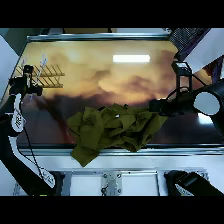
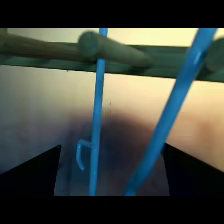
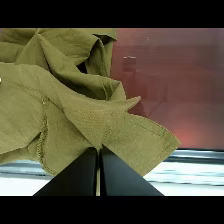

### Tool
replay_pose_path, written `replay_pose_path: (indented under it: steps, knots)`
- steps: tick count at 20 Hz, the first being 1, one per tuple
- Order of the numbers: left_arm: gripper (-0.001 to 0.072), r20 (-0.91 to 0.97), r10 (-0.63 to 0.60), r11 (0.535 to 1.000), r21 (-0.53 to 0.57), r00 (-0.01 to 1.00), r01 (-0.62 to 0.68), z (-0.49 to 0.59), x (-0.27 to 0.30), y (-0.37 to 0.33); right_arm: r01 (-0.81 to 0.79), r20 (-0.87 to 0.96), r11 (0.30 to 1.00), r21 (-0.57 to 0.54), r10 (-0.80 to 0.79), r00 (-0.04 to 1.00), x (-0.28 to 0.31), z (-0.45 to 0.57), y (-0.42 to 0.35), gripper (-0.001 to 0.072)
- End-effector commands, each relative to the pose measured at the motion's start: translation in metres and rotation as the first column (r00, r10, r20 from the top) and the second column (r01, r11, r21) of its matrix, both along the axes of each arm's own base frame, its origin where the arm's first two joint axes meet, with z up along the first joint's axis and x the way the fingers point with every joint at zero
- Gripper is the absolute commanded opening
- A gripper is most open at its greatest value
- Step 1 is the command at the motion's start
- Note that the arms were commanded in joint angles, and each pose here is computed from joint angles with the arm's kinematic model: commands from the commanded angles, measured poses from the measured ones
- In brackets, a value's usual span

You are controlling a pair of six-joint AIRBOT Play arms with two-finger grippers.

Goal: Fold the clothes and pants, and hang the long-sleeved shirts on hangers.

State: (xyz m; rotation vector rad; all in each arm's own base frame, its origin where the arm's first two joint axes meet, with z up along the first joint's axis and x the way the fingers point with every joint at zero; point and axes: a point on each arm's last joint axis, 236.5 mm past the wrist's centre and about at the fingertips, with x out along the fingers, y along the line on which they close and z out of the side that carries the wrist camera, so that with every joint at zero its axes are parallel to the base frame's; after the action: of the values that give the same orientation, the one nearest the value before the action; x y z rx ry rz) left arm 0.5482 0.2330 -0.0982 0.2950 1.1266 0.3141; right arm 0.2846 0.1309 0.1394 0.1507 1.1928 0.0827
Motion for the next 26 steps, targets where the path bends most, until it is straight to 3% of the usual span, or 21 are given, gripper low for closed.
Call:
replay_pose_path:
  steps: [1, 2, 7, 8, 9, 11, 12, 20, 26]
  knots:
    - [0.0640, 0.024, -0.011, 1.000, 0.002, 1.000, 0.011, -0.009, 0.010, 0.002, -0.001, -0.001, 1.000, 0.000, 0.001, 1.000, 0.000, 0.000, 0.000, 0.0015]
    - [0.0589, 0.034, -0.016, 1.000, 0.004, 0.999, 0.016, -0.007, 0.012, 0.001, -0.001, -0.001, 1.000, 0.000, 0.001, 1.000, 0.000, 0.000, 0.000, 0.0016]
    - [0.0575, 0.049, -0.012, 1.000, 0.001, 0.999, 0.012, -0.006, 0.015, 0.001, 0.000, -0.001, 1.000, 0.000, 0.000, 1.000, 0.000, 0.000, 0.000, 0.0016]
    - [0.0346, 0.040, -0.006, 1.000, -0.002, 0.999, 0.006, -0.007, 0.012, 0.001, -0.001, -0.001, 1.000, 0.000, 0.001, 1.000, 0.000, 0.000, 0.000, 0.0016]
    - [0.0162, 0.027, 0.000, 1.000, -0.005, 1.000, 0.001, -0.008, 0.009, 0.001, -0.001, -0.001, 1.000, 0.000, 0.001, 1.000, 0.000, 0.000, 0.000, 0.0015]
    - [0.0122, 0.016, 0.004, 1.000, -0.006, 1.000, -0.003, -0.009, 0.007, 0.001, -0.001, -0.001, 1.000, 0.000, 0.001, 1.000, 0.000, 0.000, 0.000, 0.0016]
    - [0.0040, 0.010, 0.006, 1.000, -0.007, 1.000, -0.006, -0.009, 0.005, 0.001, -0.001, -0.001, 1.000, 0.000, 0.001, 1.000, 0.000, 0.000, 0.000, 0.0015]
    - [0.0017, 0.044, 0.030, 0.999, 0.015, 0.999, -0.030, 0.057, 0.007, -0.003, -0.001, -0.001, 1.000, 0.000, 0.001, 1.000, 0.000, 0.000, 0.000, 0.0016]
    - [0.0017, 0.127, -0.041, 0.998, 0.042, 0.991, 0.036, 0.158, 0.002, -0.059, -0.001, -0.001, 1.000, 0.000, 0.001, 1.000, 0.000, 0.000, 0.000, 0.0016]
